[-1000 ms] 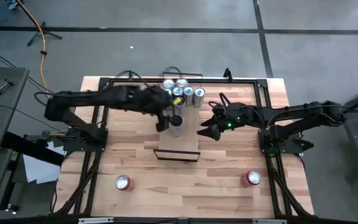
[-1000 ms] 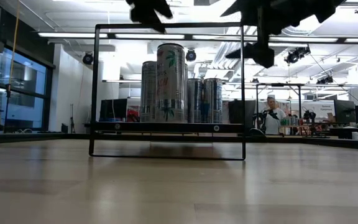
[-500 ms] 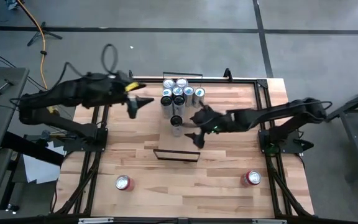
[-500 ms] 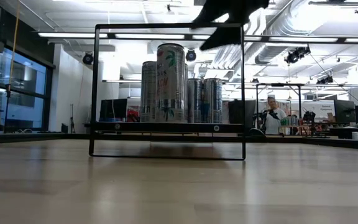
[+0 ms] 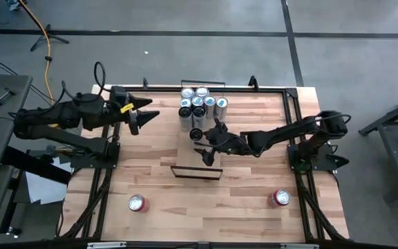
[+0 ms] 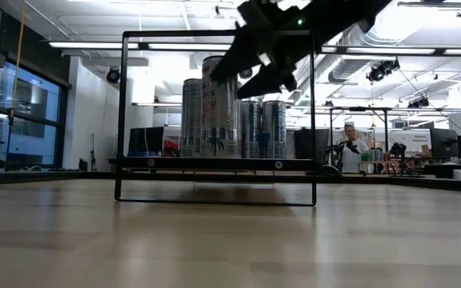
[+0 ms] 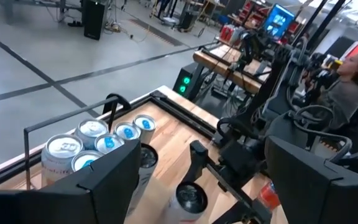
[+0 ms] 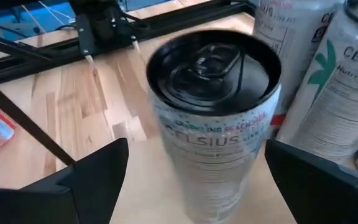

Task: Place canned beverage on shelf
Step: Put the white pink soda can on the shelf aligned with the other white pink soda can

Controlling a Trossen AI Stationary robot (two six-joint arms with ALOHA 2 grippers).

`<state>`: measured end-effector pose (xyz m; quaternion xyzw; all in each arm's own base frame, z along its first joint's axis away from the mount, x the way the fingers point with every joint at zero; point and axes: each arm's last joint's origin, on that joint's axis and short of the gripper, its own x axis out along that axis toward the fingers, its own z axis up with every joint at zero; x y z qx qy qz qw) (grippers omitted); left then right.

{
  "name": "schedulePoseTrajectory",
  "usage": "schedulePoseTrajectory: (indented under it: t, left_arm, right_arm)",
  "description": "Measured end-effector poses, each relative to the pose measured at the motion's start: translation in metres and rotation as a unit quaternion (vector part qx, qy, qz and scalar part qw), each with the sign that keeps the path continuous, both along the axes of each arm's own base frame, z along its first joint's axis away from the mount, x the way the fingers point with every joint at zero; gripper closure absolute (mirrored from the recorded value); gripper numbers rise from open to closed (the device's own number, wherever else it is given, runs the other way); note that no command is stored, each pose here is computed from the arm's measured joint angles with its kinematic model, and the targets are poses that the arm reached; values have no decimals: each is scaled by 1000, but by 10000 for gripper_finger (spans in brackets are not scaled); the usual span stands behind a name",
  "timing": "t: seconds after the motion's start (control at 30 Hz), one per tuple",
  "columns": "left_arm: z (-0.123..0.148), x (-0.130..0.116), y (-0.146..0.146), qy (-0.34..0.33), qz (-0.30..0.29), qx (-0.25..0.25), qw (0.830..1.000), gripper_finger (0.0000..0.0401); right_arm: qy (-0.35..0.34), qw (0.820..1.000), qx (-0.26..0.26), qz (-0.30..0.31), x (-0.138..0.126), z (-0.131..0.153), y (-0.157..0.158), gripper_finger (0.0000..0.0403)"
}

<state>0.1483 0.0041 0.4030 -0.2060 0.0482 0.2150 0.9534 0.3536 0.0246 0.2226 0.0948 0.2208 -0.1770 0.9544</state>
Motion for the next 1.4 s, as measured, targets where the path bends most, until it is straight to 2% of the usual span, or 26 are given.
schedulePoseTrajectory:
  t: [0.17, 0.5, 0.6, 0.83, 0.93, 1.17, 1.27, 1.4]
  left_arm:
    - [-3, 3, -1, -3, -1, 0, 1000, 103]
    - [-3, 3, -1, 2, -6, 3, 1000, 103]
    - [-3, 3, -1, 5, -10, 9, 1000, 103]
    - [-3, 3, -1, 9, -12, 18, 1000, 103]
    - [-3, 2, -1, 9, -12, 22, 1000, 103]
    - [-1, -1, 0, 9, -11, 36, 999, 103]
    - [-1, -2, 0, 9, -9, 40, 999, 103]
    - [-1, -2, 0, 9, -8, 39, 999, 103]
  right_arm:
    - [-28, 999, 16, -14, 8, -5, -3, 38]
    - [-30, 999, 12, -32, 8, -6, -8, 45]
    - [-30, 999, 13, -32, 8, -6, -8, 70]
    - [-27, 999, 2, -23, 8, -4, -8, 164]
    - [-13, 1000, 0, -22, 3, 0, -8, 174]
    - [38, 999, -11, -35, -35, 15, -12, 170]
    - [20, 997, -2, -73, -62, 16, -15, 168]
    - [-29, 991, 31, -127, -98, 3, -20, 171]
